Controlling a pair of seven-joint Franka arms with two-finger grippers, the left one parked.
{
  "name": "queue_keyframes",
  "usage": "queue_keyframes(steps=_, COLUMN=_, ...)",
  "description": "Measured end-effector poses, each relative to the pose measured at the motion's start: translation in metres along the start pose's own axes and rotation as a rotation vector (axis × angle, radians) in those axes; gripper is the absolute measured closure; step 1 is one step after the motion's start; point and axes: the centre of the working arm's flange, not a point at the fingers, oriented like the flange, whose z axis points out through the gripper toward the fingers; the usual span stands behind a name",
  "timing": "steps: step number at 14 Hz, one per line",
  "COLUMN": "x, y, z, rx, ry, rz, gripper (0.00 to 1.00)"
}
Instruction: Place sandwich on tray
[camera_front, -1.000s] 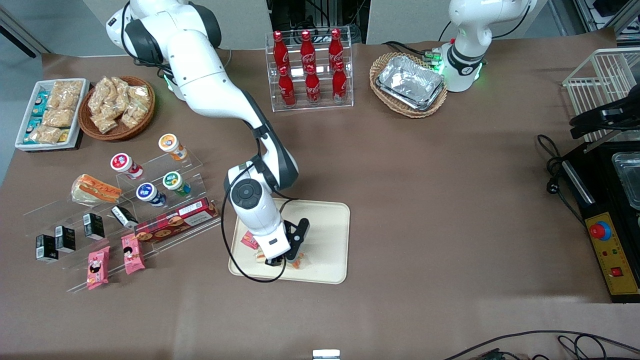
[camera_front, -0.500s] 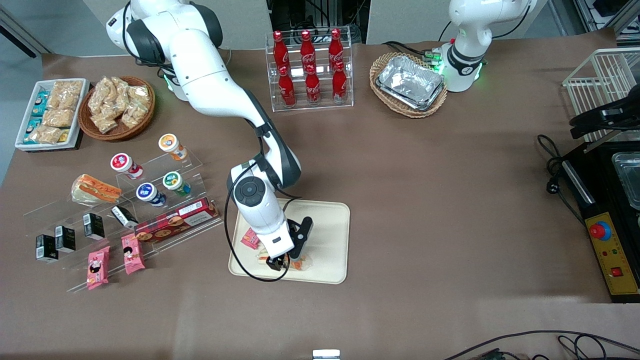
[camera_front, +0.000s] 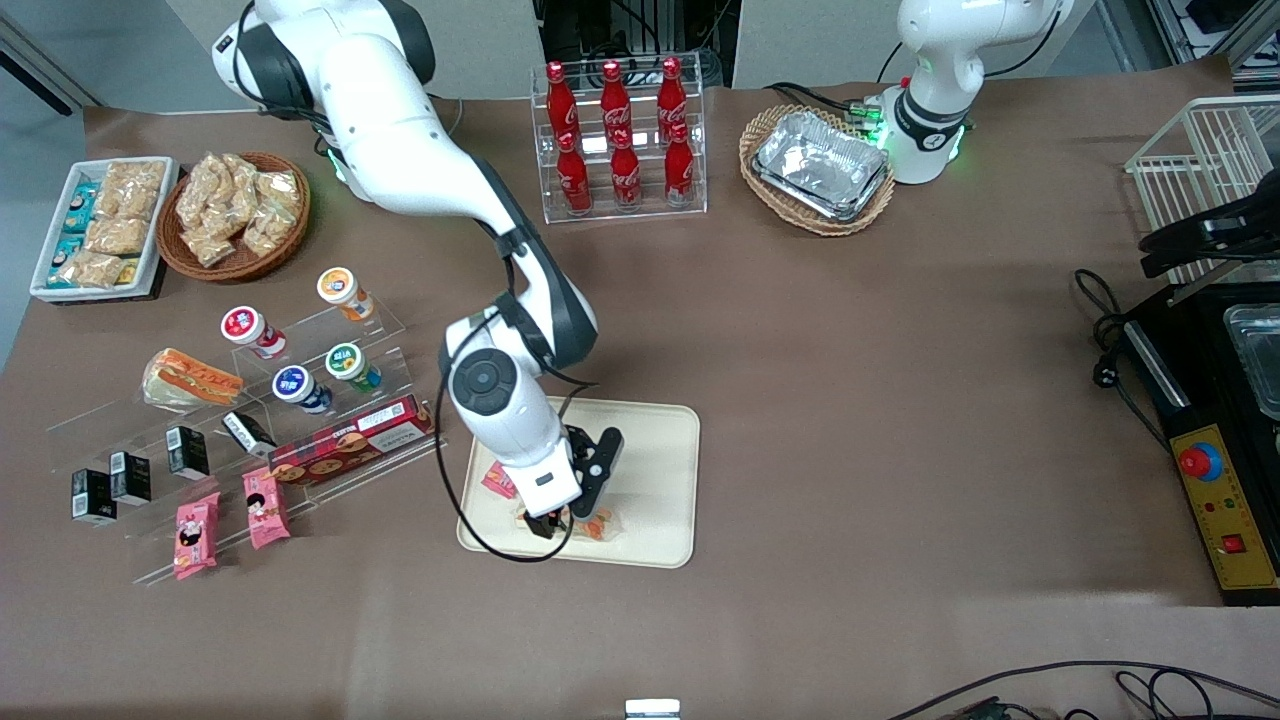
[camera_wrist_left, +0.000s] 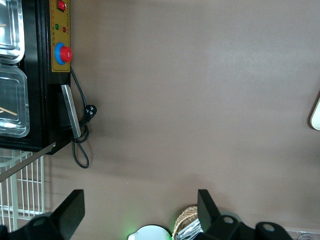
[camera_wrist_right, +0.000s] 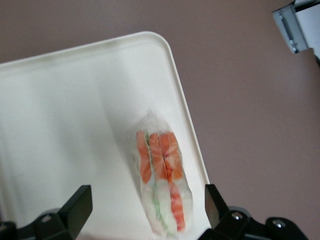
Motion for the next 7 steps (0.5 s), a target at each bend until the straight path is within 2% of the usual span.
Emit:
queue_keyframes(steps=3, x=-0.003, y=0.018, z=-0.074, rx=0.039, ry=0.036, rz=0.092, gripper=0.0)
queue_keyframes(steps=7, x=-0.025, y=0.038, z=-0.198, rx=0.085, ry=0.086, rz=0.396, gripper=0.0)
